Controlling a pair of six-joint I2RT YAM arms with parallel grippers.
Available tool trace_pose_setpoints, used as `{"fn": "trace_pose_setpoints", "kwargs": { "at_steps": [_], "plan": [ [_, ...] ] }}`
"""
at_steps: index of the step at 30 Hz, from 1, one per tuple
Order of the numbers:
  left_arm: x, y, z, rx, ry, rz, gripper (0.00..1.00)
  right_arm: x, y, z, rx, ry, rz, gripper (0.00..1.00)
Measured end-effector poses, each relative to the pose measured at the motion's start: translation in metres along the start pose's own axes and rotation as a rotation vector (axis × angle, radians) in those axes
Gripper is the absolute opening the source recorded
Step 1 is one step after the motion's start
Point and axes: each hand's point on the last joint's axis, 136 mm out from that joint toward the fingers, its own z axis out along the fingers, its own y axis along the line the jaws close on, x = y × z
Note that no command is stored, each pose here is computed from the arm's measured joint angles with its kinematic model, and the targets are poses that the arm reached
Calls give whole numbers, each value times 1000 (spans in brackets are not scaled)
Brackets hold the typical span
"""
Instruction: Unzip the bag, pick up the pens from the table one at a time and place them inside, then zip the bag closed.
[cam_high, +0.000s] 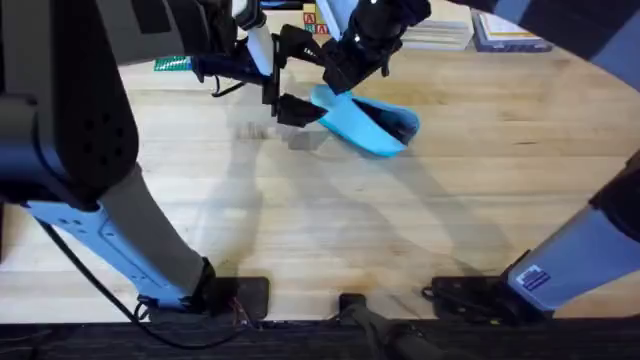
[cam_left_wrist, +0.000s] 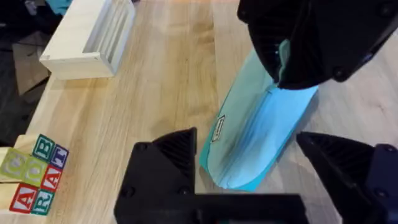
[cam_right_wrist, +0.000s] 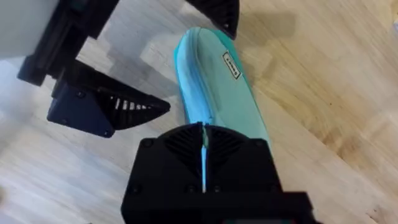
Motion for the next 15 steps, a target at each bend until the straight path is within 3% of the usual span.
{"fn": "trace_pose_setpoints", "kwargs": {
  "at_steps": [8, 15],
  "plan": [
    [18, -3, 12, 34, -50, -57, 993, 2, 0, 0, -1, 8, -3, 30],
    [18, -2, 13, 33, -66, -50, 993, 3, 0, 0, -1, 12, -3, 30]
  ]
}}
